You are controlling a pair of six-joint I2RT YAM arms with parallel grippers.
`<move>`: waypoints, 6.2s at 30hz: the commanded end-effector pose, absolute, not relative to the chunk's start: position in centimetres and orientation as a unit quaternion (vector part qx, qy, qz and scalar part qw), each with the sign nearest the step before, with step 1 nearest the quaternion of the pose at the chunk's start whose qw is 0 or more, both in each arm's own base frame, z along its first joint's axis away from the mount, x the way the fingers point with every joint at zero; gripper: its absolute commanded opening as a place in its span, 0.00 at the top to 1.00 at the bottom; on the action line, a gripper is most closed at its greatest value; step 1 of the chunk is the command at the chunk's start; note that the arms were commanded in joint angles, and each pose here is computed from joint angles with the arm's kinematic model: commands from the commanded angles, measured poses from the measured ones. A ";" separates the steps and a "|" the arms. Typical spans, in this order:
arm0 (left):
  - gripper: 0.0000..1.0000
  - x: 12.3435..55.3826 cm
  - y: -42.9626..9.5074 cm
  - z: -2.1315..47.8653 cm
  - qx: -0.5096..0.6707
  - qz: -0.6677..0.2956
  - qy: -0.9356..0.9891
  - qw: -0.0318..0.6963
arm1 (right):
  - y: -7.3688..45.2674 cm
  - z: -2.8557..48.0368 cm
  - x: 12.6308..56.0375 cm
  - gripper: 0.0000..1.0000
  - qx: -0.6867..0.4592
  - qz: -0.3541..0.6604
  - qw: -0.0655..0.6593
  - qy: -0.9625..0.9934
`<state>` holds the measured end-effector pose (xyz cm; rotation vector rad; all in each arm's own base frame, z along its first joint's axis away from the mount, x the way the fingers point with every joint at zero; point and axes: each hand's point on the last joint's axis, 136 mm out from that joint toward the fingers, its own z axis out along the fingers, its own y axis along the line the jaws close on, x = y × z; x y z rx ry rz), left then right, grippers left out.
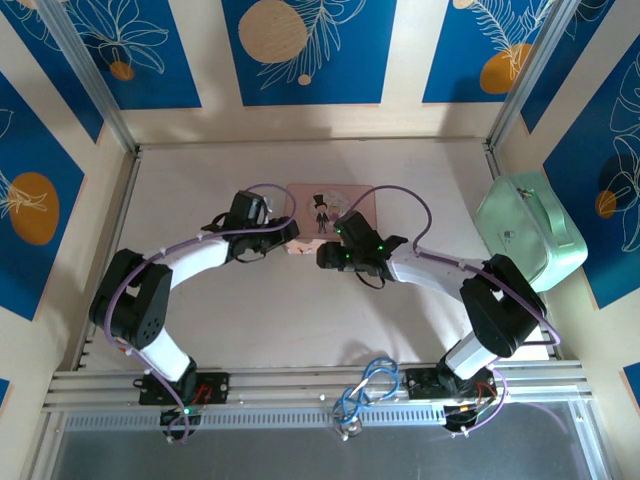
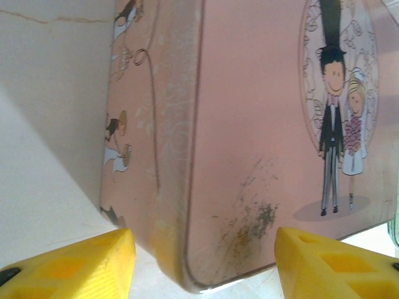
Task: Unlock the padlock with the key
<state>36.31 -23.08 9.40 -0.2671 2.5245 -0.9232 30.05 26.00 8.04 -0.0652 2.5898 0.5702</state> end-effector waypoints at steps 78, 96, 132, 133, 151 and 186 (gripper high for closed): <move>0.51 35.5 -21.7 6.8 -0.114 -0.366 0.904 0.190 | 25.2 3.5 31.3 0.90 -0.122 -0.111 0.231 0.959; 0.51 35.8 -21.9 8.3 -0.106 -0.366 0.905 0.190 | 28.2 9.7 29.6 0.69 -0.089 0.135 0.296 0.941; 0.54 36.5 -21.8 8.2 -0.090 -0.357 0.912 0.181 | 27.2 4.8 33.1 1.00 -0.031 0.176 0.226 0.958; 0.55 36.5 -21.9 8.2 -0.089 -0.357 0.912 0.181 | 27.3 4.8 33.1 1.00 -0.033 0.175 0.226 0.958; 0.56 36.2 -21.9 8.6 -0.084 -0.362 0.911 0.180 | 28.4 6.8 31.6 0.66 -0.075 0.141 0.260 0.952; 0.57 36.0 -21.9 8.4 -0.085 -0.361 0.912 0.176 | 25.7 5.9 30.7 0.44 -0.010 0.204 0.306 0.930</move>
